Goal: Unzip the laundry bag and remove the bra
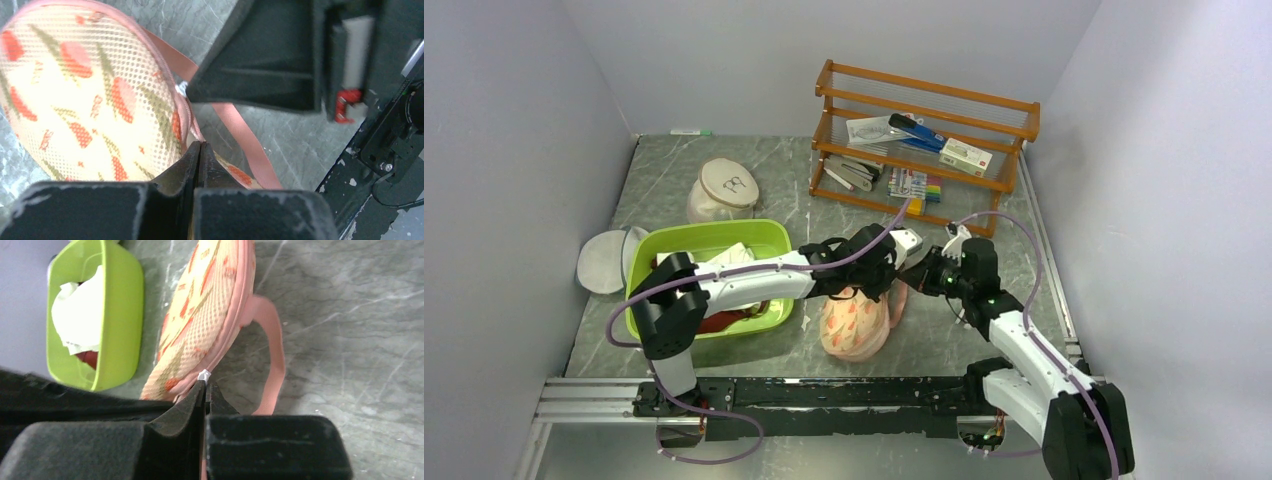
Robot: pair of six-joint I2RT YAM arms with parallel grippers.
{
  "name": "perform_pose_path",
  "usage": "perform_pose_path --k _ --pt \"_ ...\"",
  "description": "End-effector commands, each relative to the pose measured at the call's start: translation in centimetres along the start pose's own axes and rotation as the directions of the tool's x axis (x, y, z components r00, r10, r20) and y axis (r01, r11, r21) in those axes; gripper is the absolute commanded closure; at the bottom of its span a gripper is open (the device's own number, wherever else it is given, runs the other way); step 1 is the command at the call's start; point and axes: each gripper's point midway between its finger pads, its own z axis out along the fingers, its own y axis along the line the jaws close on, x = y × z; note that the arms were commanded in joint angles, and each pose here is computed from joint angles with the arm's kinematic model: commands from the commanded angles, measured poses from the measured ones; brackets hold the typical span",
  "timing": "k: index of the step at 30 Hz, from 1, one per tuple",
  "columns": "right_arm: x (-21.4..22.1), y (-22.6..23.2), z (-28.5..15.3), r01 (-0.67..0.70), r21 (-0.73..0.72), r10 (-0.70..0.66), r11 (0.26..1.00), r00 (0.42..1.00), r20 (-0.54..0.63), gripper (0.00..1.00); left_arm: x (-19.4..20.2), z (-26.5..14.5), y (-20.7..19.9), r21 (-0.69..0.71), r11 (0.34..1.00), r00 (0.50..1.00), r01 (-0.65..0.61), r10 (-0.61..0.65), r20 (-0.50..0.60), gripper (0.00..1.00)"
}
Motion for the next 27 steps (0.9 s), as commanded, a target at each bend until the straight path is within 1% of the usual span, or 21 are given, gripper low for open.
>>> perform_pose_path --k 1,3,5,12,16,17,19,21,23,27 --pt "-3.3 -2.1 0.8 0.023 0.133 -0.037 0.991 0.995 0.097 1.0 -0.2 -2.1 -1.2 0.065 0.998 1.0 -0.024 0.023 0.016 0.93" --pt "-3.9 -2.7 1.5 0.024 0.152 -0.039 0.988 0.994 0.098 1.0 0.2 -2.1 -1.4 0.082 0.996 1.0 -0.03 0.03 0.005 0.93" --pt "-5.1 -2.9 2.1 0.027 0.162 -0.047 0.986 0.991 0.126 1.0 0.6 -2.1 -1.5 0.089 0.996 1.0 -0.027 0.028 -0.012 0.93" --pt "-8.0 -5.0 3.3 0.026 0.214 -0.064 0.977 0.983 0.174 1.0 1.5 -2.0 -2.5 0.142 0.99 0.999 0.016 -0.011 -0.031 0.93" --pt "-7.8 -5.6 3.9 0.071 0.205 -0.097 0.976 0.988 0.117 1.0 1.4 -1.7 -3.1 0.17 0.985 0.999 0.042 -0.037 -0.033 0.93" --pt "-7.7 -5.3 3.9 0.089 0.194 -0.11 0.977 0.989 0.099 1.0 1.3 -1.5 -3.1 0.162 0.986 0.998 0.05 -0.043 -0.047 0.91" --pt "-7.4 -4.7 3.6 0.117 0.168 -0.132 0.979 0.988 0.084 1.0 1.0 -1.4 -3.0 0.147 0.988 0.997 0.05 -0.04 -0.068 0.81" --pt "-6.7 -4.2 3.2 0.127 0.135 -0.138 0.983 0.987 0.076 1.0 0.2 -1.3 -3.0 0.145 0.989 0.998 0.039 -0.03 -0.064 0.67" --pt "-5.9 -3.7 2.9 0.127 0.108 -0.134 0.986 0.989 0.058 1.0 -0.9 -1.2 -3.1 0.152 0.988 0.999 0.028 -0.022 -0.046 0.57" --pt "-4.5 -3.5 2.3 0.11 0.093 -0.112 0.99 0.993 0.025 1.0 -3.7 -1.5 -3.3 0.165 0.986 1.0 0.011 -0.012 0.008 0.41"
